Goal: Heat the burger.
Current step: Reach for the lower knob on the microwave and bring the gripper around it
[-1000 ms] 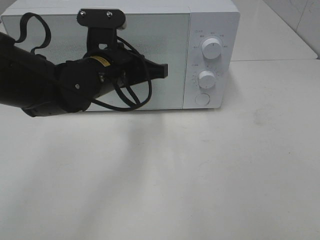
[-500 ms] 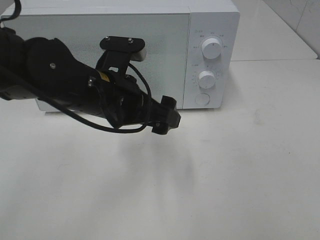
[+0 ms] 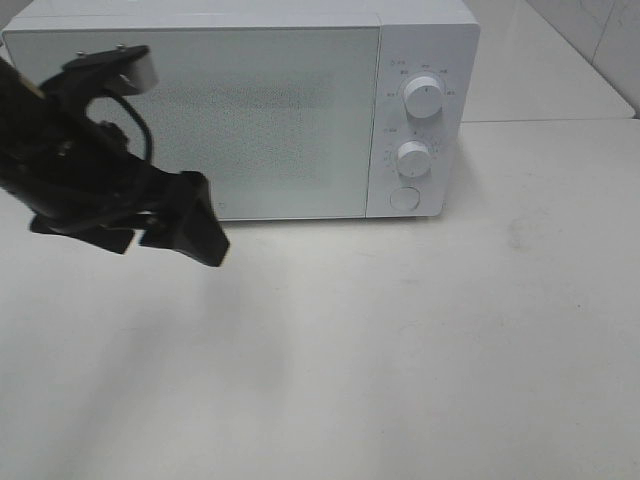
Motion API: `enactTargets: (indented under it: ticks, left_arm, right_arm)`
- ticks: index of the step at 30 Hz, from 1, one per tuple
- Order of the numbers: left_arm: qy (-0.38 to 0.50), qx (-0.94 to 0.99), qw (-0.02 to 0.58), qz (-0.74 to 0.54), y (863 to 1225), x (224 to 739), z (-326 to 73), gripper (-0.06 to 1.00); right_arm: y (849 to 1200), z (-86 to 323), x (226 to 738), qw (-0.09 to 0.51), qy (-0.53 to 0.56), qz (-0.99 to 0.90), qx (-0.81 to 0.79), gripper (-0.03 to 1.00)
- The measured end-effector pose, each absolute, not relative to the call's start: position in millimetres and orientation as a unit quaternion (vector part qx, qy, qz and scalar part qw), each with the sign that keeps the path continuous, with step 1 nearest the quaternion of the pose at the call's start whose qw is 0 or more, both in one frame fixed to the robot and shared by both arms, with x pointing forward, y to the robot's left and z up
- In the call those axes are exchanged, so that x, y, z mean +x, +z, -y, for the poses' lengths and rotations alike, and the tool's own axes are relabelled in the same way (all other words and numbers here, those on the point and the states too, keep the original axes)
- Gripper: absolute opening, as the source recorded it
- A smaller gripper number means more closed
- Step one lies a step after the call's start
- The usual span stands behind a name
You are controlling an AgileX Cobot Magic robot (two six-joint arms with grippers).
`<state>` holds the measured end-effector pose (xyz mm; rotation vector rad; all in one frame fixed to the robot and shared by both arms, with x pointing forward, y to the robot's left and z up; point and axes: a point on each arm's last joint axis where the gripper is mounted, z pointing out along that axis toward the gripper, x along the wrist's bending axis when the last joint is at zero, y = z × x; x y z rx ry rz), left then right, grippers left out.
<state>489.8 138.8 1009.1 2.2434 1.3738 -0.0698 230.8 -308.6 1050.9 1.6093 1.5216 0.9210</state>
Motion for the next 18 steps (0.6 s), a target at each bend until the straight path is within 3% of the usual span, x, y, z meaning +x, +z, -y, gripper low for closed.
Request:
enactTargets:
  ticks: [8,18]
  left_arm:
    - [-0.040,0.781,0.216,-0.585,1039.2,485.2,-219.2,0.98]
    - [0.000,0.738,0.170,-0.653,1066.0,454.0,-280.8,0.98]
  right_arm:
    - [1050.9,308.6,230.8,0.363,0.358,-0.591,0.625,0.75]
    - [1050.9,308.5,230.8,0.363,0.358,-0.591,0.625,0.75]
